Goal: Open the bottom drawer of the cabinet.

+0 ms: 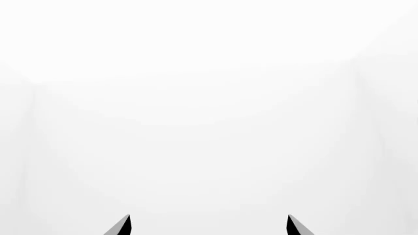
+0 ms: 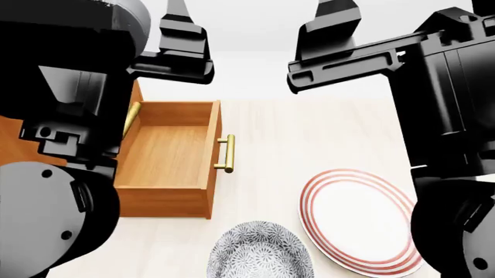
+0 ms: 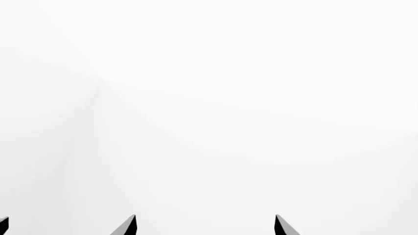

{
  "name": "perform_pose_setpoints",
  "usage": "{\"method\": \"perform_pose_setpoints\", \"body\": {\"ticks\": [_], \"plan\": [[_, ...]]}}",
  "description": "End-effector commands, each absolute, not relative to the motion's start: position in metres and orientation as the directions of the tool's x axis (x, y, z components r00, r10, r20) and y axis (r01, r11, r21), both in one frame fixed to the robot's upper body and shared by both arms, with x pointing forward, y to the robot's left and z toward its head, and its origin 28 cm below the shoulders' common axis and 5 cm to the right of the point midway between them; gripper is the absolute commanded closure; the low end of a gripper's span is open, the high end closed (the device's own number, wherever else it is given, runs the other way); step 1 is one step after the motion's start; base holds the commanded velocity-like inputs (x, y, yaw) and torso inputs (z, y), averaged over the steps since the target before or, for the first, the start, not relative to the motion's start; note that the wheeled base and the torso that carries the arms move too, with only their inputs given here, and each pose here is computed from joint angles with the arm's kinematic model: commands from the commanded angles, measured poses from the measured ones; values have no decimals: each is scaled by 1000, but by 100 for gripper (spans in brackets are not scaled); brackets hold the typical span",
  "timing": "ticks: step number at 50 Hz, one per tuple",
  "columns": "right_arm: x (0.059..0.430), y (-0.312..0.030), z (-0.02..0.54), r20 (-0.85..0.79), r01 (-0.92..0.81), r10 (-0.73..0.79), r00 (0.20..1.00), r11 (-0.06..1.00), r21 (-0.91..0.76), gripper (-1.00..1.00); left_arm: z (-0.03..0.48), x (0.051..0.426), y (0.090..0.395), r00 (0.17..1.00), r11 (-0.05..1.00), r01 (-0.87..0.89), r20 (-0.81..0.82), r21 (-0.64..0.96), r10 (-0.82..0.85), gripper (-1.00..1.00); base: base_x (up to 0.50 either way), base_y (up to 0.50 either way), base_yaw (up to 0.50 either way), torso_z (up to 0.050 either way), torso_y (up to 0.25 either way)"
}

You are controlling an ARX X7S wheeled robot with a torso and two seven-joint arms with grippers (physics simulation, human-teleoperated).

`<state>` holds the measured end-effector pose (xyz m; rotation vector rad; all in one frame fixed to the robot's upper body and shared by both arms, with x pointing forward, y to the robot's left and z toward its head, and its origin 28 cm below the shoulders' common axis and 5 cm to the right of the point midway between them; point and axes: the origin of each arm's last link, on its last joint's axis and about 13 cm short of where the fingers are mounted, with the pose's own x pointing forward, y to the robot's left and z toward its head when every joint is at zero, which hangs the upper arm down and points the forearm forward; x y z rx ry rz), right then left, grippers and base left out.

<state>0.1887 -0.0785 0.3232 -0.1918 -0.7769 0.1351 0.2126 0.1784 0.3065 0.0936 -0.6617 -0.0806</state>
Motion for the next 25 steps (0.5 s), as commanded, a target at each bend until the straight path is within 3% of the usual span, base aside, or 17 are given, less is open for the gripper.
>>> {"method": "perform_pose_setpoints", "body": {"ticks": [1,25], "plan": [[181,-78,332,705,-44,196,681,973,-228,-100,312,207,178,774,993,47,624,112,-108,-100,0,0,0,0,0],[177,-77,334,712,-51,209,671,970,-237,-100,315,203,178,767,993,56,632,106,-111,-100,0,0,0,0,0]]}}
